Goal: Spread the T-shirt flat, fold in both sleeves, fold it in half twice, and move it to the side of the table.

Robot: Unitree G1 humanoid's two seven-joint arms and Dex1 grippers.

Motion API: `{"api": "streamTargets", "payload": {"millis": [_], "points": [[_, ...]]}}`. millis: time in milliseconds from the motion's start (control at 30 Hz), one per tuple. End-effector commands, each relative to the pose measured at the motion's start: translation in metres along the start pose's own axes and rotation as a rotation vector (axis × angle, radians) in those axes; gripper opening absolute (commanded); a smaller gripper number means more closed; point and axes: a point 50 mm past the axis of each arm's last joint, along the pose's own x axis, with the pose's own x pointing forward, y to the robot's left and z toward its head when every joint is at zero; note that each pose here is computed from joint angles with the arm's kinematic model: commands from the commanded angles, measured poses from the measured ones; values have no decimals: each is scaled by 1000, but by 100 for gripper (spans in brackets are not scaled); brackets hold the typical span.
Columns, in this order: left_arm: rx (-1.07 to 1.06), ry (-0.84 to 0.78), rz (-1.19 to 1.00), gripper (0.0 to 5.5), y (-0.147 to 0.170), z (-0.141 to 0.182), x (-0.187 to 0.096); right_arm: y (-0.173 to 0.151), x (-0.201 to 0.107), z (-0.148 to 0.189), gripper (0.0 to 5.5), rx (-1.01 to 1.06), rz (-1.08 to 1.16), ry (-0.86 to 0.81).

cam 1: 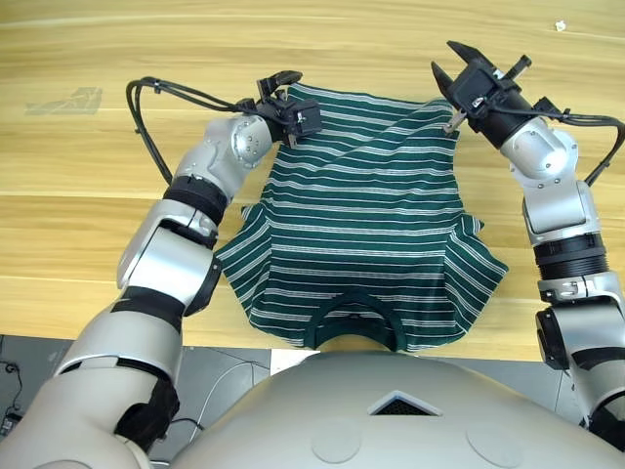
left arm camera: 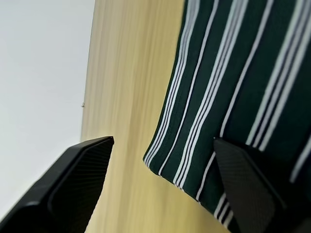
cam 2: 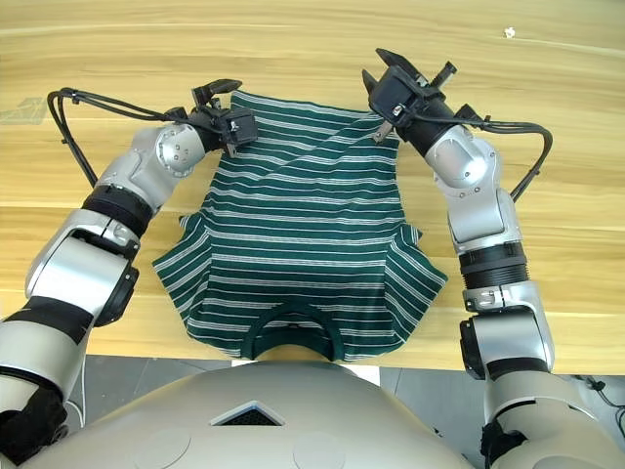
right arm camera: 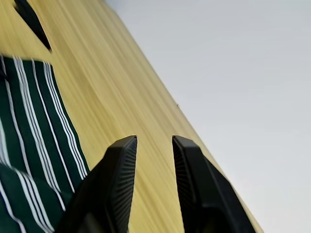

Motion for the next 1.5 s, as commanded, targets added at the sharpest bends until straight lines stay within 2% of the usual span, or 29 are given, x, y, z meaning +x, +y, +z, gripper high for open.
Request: {"api": "streamTargets", "payload": {"millis": [33,167,333,467,600,733,833,900,1000,1100,1167,1267,1333,1433,1500], "points": [[-39,85,-73,383,-27,-26,-8,13,-2,2,134,4,40,6],[-59,132,-74,383,-34,-47,-20,18,-2,2,134,13,50,8],[-58,170,-43,383,-38,-57,-26,26,-5,1,134,14,55,18],[-71,171,-46,383,-47,-56,-26,28,-7,-2,134,12,60,28],[-123,103,18,383,-50,-47,-24,29,-8,-4,134,11,64,37],[-250,4,333,383,-17,-41,-29,27,-8,-7,134,18,50,45],[-247,-42,591,383,18,-43,-44,24,-7,-6,134,22,34,38],[-223,-69,769,383,42,-44,-65,16,-7,-6,134,17,-9,32],[-217,-124,987,383,63,-36,-123,-13,-9,1,134,101,-218,-32],[-290,-166,1021,383,47,-18,-190,-30,-17,14,134,221,-402,-148],[-440,-188,1006,383,27,-6,-213,-40,-29,18,134,251,-528,-198],[-596,-160,977,383,-10,8,-241,-66,-49,28,134,240,-712,-267],[-655,-142,978,383,-22,16,-259,-78,-56,30,134,226,-765,-279],[-942,-109,968,383,-45,21,-271,-87,-65,31,134,208,-815,-279],[-1080,81,956,383,-78,10,-275,-90,-68,32,134,188,-836,-286]]}}
